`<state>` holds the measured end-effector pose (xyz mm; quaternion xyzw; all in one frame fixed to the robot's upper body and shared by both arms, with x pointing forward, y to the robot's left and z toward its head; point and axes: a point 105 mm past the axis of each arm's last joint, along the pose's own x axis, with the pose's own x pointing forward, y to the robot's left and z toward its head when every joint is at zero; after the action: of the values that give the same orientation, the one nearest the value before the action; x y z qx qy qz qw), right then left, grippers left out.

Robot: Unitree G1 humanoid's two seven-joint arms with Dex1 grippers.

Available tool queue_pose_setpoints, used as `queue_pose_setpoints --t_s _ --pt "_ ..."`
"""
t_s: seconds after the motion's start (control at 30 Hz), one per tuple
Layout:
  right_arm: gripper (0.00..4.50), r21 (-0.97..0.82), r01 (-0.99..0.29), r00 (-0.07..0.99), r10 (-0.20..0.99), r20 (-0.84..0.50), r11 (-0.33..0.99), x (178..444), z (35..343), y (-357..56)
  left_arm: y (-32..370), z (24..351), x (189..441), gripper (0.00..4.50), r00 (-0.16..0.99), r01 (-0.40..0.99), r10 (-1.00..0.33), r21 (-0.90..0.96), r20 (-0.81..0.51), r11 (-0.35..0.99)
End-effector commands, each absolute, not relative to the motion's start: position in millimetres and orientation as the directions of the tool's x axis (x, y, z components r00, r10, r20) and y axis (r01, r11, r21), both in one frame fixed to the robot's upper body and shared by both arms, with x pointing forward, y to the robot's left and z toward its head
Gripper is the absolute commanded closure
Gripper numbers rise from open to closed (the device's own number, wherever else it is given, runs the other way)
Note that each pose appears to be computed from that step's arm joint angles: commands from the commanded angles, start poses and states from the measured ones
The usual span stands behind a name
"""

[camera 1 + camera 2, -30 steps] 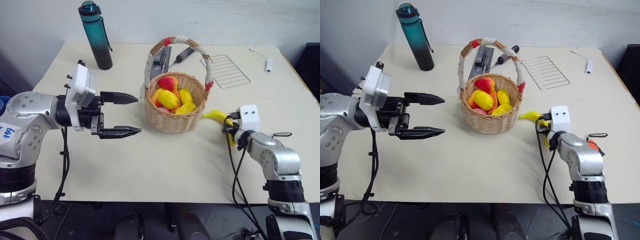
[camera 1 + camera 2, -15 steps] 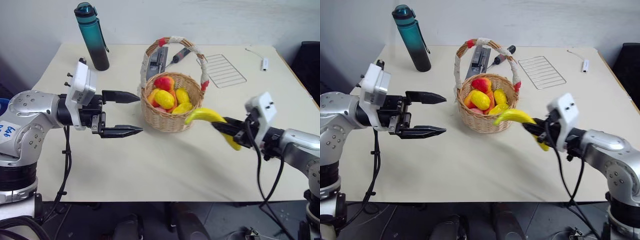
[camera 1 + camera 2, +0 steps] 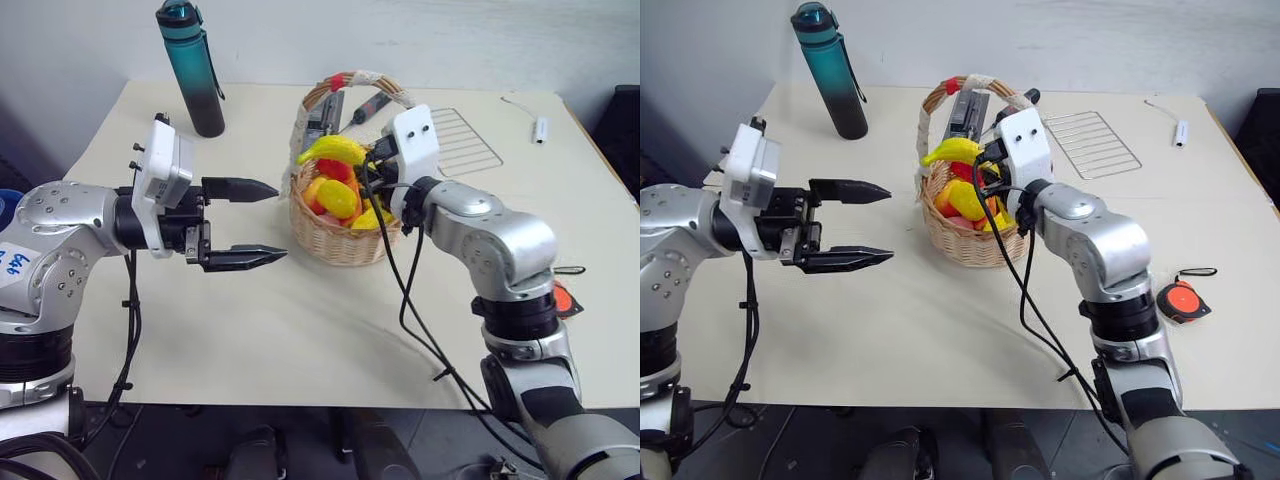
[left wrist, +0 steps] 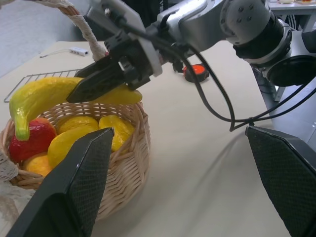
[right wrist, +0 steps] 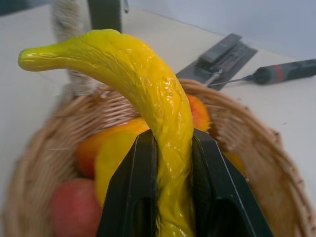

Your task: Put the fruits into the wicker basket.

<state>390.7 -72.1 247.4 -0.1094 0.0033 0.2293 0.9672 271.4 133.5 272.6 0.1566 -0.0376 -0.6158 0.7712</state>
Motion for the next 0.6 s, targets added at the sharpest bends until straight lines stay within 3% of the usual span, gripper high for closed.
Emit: queue_pose_setpoints --t_s 0.03,0.33,0.5,0.6 --pt "3.05 -0.226 -0.447 0.886 0.463 0.02 0.866 387.7 263.5 -64.8 132.8 283.8 264.9 0.0 0.238 0.922 -0.965 0.338 -0.107 0.189" --pt "0.02 -0.135 -0.54 0.83 0.552 0.081 0.831 349.5 276.4 -79.8 132.0 286.3 272.0 0.0 0.239 0.922 -0.967 0.333 -0.09 0.196" --pt "0.02 -0.161 -0.578 0.807 0.589 0.033 0.8 307.0 262.3 -115.4 133.1 286.5 275.5 0.0 0.241 0.923 -0.967 0.327 -0.087 0.201" --pt "0.02 -0.159 -0.488 0.87 0.493 -0.01 0.858 300.8 251.1 -148.0 131.7 288.0 278.7 0.0 0.246 0.921 -0.966 0.328 -0.078 0.208"
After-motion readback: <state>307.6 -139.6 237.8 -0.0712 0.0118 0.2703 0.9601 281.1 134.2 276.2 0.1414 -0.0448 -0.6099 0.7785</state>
